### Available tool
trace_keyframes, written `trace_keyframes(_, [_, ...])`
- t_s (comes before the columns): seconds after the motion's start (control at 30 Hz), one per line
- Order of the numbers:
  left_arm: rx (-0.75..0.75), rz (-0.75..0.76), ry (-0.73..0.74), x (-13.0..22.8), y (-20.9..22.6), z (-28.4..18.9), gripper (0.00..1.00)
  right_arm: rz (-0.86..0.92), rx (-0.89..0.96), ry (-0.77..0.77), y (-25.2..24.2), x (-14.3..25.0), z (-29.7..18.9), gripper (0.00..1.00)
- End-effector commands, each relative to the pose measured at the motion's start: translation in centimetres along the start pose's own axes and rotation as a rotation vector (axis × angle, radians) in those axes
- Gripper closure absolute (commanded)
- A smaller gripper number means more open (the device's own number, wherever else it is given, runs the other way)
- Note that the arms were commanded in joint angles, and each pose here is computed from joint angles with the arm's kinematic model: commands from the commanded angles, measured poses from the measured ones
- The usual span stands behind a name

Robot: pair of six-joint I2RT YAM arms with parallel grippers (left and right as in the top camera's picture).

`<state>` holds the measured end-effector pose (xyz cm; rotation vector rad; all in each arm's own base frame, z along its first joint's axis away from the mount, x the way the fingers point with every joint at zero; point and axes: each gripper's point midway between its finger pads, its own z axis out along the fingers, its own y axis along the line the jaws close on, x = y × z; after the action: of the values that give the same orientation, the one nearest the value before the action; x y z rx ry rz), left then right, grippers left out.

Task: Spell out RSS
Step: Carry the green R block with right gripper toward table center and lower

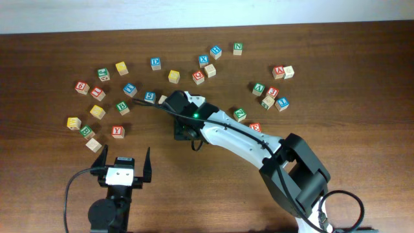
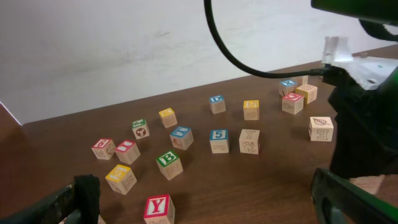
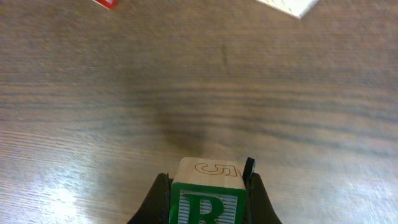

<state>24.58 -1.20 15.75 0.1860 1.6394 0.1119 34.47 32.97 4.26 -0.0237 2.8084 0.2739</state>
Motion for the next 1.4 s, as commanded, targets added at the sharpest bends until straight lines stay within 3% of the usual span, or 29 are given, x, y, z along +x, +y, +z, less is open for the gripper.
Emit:
trace_keyframes(0.0, [0.002,0.012,0.002,0.1,0.0,0.0,0.01,-0.038,-0.015,-0.003,-1.2,-1.7,0.5,0.96])
trace_keyframes(0.17, [0.002,0.012,0.002,0.1,0.0,0.0,0.01,-0.113,-0.055,-0.004,-3.0,-4.0,0.5,0.96])
trace_keyframes(0.63, [0.002,0.012,0.002,0.1,0.0,0.0,0.01,-0.211,0.012,0.038,-0.4,-2.5,2.7,0.96])
trace_keyframes(1.2, [0.002,0.012,0.002,0.1,0.0,0.0,0.01,-0.087,0.033,0.012,-0.3,-2.6,3.4,0.95])
trace_keyframes(1.27, [0.002,0.012,0.002,0.1,0.0,0.0,0.01,-0.091,0.031,0.012,-0.1,-2.4,3.4,0.8])
trace_keyframes(1.37, [0.002,0.012,0.002,0.1,0.0,0.0,0.01,-0.099,0.03,0.013,0.0,-2.3,3.3,0.67])
